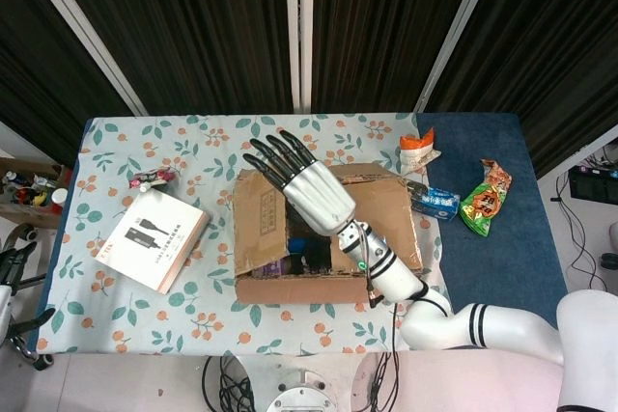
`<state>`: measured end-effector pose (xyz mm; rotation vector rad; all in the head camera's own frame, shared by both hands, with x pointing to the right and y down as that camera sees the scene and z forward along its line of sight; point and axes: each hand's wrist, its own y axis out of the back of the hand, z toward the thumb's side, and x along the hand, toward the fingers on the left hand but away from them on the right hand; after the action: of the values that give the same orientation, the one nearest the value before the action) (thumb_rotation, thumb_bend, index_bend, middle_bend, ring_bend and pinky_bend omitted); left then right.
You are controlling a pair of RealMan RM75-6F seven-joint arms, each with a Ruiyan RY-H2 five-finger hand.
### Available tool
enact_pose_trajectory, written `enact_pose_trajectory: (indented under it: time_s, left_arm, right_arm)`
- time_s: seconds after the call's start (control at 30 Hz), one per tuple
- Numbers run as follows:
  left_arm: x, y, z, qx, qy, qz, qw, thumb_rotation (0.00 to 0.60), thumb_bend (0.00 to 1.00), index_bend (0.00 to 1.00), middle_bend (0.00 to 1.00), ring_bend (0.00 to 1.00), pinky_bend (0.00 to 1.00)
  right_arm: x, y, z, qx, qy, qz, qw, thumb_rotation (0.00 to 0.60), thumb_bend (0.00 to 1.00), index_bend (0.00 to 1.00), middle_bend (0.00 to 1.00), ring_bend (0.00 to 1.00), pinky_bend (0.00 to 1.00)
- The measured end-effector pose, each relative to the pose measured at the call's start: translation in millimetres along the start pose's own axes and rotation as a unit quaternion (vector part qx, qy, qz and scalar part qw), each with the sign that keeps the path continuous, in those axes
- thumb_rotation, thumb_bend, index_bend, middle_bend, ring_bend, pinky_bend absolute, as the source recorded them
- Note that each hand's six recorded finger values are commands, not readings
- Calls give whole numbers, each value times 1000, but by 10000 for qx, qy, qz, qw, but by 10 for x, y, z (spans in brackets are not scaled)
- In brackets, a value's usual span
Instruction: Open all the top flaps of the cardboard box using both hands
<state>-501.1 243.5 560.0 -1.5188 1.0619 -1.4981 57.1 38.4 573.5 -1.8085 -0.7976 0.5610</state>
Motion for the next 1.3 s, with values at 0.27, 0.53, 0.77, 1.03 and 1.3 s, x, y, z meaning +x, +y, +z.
enact_pose_trajectory:
  time_s: [0.27,0.53,0.77,1.03,1.3]
  left_arm:
    - [-15,51,10,4,-7,53,10000,600,0,64,144,117,209]
    - [-73,126,5,10,66,132,9999,600,0,64,143,117,209]
    - [-78,183,32,49,78,212,9997,600,0,64,144,117,209]
    - [27,319,104,81,-65,346,9993,600,0,64,144,117,209]
    - [421,548,566,86,-752,576,9955,600,0,64,143,117,209]
  right_arm:
    - [-366,-101,406,-294,53,-73,9995,600,176,0,0,0,0]
    - [-579,-288,751,-344,182,-46,9992,600,175,0,0,0,0]
    - [-504,-315,647,-278,140,26,9995,600,170,0,0,0,0]
    - [-325,-66,366,-176,-38,-191,9997,600,160,0,0,0,0]
    - [157,710,-438,519,-612,-688,9944,600,172,0,0,0,0]
